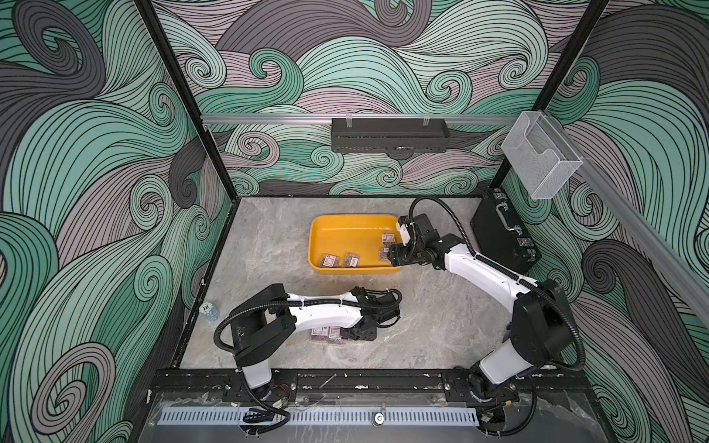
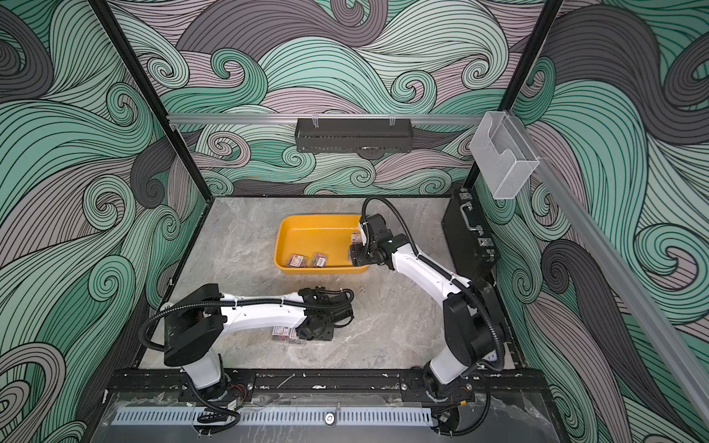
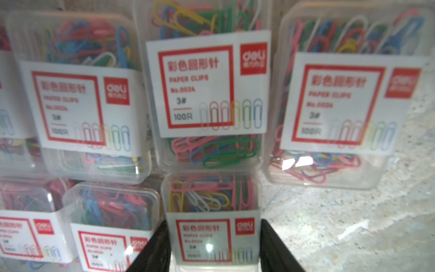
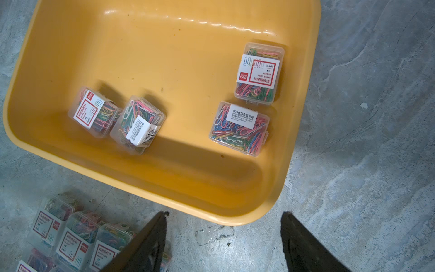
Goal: Take the paper clips out of the storage box
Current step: Place the boxed paper clips at the center of the board.
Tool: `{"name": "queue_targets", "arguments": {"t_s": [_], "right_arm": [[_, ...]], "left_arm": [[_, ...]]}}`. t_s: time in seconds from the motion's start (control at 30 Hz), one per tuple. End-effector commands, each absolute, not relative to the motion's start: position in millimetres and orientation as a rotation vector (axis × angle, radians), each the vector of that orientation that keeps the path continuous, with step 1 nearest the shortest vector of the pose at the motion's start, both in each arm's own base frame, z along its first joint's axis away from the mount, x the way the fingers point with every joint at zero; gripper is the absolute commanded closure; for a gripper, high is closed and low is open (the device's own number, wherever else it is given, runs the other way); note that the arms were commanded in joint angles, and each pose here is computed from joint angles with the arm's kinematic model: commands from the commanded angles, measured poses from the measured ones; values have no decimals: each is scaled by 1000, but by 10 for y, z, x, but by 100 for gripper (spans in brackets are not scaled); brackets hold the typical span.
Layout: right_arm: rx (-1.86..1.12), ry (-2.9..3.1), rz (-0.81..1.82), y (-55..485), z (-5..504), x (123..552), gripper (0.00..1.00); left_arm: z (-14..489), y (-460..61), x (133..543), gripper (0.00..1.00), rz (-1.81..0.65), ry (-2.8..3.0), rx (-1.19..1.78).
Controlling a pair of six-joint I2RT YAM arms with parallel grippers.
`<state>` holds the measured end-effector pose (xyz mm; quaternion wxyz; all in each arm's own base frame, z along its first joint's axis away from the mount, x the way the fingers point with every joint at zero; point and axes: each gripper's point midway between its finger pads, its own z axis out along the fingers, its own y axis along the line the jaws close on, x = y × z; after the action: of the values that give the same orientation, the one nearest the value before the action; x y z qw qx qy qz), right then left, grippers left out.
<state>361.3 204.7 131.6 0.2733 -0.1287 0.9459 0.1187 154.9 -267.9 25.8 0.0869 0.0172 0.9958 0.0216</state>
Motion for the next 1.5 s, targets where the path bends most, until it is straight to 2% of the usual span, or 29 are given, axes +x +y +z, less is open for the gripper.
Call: {"name": "queue_targets", "arguments": {"t_s": [0.0,0.63,1.07,1.27,1.47], "right_arm": [[-347,2534,300,2010,1383,3603,24],[-349,2535,293,2007,1387,3613,23],[-350,2530,285,1989,1424,3602,23],[-345,2527,294,2005,1436,3617,24],[-345,2530,297,2024,1442,3630,23]], "left_arm": [[221,-2472,1590,42,216,2951,69],[927,-2501,1824,31,27,2786,111],[833,-1658,1772,28,-157,2765,-183],[779,-1494,1737,22,-387,2647,-279],[685,-1413,1675,22,-468,2648,-323]]}}
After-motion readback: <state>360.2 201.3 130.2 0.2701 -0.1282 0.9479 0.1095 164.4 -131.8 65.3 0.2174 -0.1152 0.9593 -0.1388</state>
